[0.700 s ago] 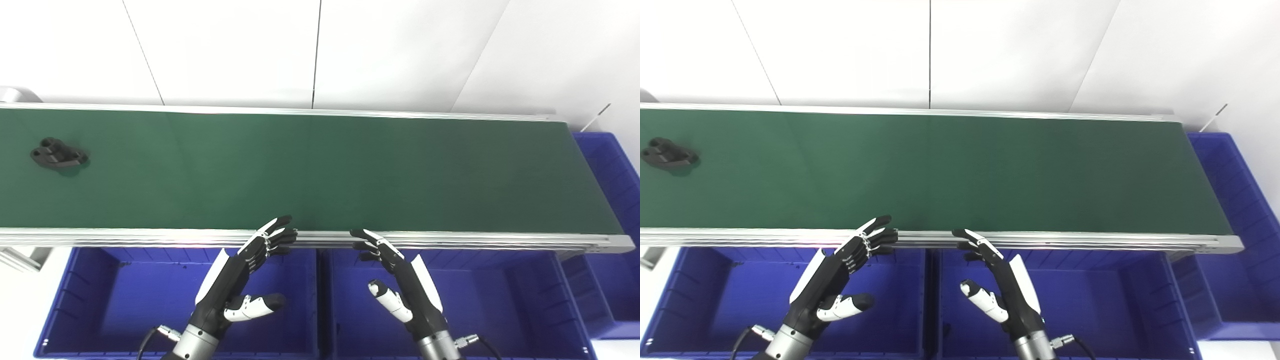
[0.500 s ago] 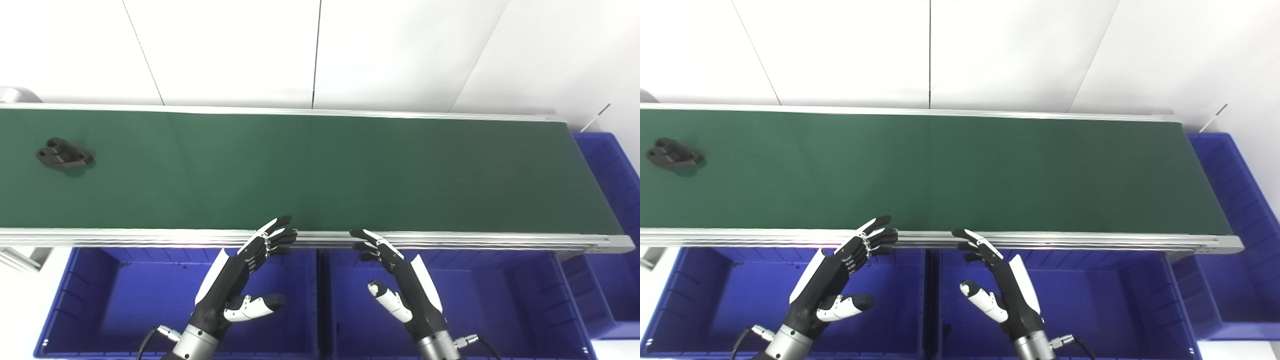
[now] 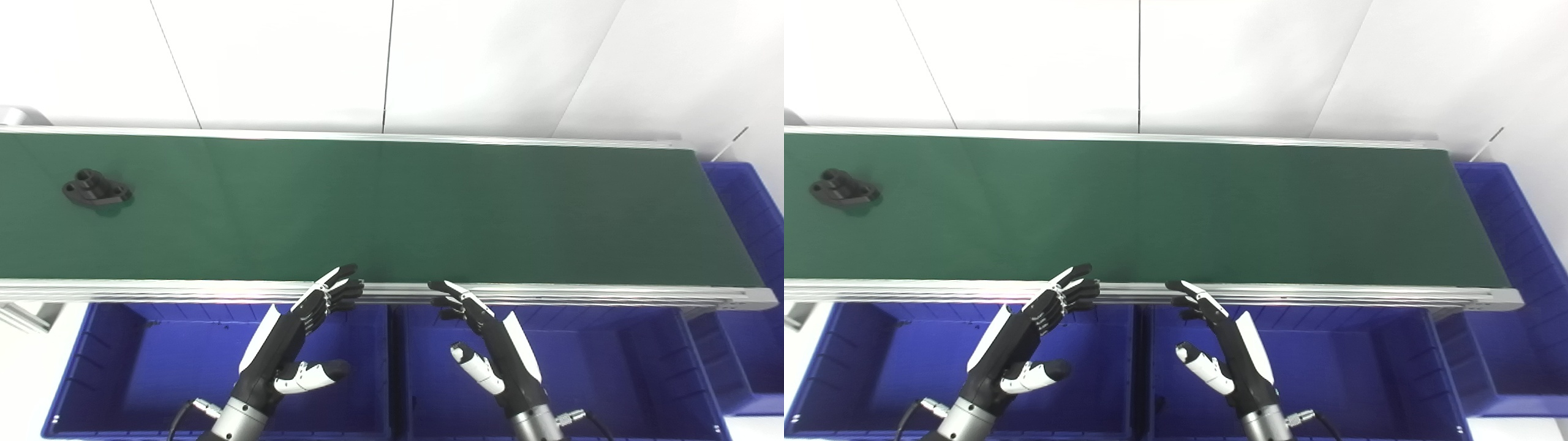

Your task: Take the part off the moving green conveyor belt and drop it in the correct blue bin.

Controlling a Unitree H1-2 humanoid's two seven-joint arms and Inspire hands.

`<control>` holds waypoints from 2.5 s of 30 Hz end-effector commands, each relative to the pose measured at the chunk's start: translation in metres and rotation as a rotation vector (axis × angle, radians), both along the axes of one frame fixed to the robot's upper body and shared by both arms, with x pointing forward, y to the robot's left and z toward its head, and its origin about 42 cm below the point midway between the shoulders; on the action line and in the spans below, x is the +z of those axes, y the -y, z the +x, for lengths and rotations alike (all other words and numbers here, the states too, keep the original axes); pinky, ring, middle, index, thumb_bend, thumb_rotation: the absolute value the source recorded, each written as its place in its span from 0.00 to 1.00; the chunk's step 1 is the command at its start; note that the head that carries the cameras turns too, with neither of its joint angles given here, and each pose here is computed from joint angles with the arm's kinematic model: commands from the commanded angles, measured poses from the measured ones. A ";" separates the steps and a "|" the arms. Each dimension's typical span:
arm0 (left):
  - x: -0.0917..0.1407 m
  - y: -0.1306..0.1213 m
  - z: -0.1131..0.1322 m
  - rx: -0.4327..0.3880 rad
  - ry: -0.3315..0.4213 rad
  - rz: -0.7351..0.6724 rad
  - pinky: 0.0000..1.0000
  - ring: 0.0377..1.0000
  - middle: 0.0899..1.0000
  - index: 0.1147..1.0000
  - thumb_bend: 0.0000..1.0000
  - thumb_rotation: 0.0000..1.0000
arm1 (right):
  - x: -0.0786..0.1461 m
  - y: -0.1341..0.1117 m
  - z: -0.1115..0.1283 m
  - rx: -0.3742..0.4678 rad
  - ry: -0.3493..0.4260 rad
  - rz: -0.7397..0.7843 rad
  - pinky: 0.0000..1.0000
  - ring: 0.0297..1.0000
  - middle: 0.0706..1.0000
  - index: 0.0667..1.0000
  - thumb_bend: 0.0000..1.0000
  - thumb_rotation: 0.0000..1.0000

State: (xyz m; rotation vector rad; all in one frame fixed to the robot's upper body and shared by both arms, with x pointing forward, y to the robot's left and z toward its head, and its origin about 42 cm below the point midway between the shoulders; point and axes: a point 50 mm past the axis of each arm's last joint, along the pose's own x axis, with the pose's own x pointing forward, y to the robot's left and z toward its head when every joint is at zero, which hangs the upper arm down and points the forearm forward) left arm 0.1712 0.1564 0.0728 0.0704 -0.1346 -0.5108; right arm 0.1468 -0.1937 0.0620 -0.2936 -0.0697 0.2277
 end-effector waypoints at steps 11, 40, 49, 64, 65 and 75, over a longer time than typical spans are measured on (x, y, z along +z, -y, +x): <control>0.007 0.000 0.004 -0.005 0.053 -0.015 0.78 0.82 0.83 0.89 0.87 0.70 | 0.007 -0.002 0.002 0.006 0.036 0.020 0.72 0.78 0.85 0.81 0.79 1.00; -0.026 0.015 0.000 -0.008 0.005 -0.018 0.74 0.79 0.80 0.83 0.89 0.63 | -0.030 0.013 -0.002 0.000 -0.006 0.021 0.68 0.77 0.84 0.80 0.81 1.00; -0.032 0.019 0.004 -0.005 -0.016 -0.019 0.73 0.78 0.78 0.82 0.91 0.60 | -0.036 0.018 0.002 -0.004 -0.014 0.008 0.67 0.77 0.84 0.79 0.80 1.00; -0.035 0.021 0.004 -0.009 -0.023 -0.019 0.72 0.79 0.78 0.82 0.92 0.59 | -0.040 0.019 0.002 -0.006 -0.019 0.003 0.66 0.76 0.84 0.79 0.83 1.00; -0.035 0.021 0.004 -0.009 -0.023 -0.021 0.72 0.79 0.78 0.82 0.93 0.59 | -0.040 0.020 0.002 -0.006 -0.020 0.006 0.66 0.77 0.84 0.79 0.83 1.00; -0.035 0.024 0.005 -0.014 -0.023 -0.015 0.73 0.79 0.78 0.82 0.92 0.59 | -0.035 0.023 0.002 0.000 0.011 -0.021 0.65 0.75 0.84 0.79 0.81 1.00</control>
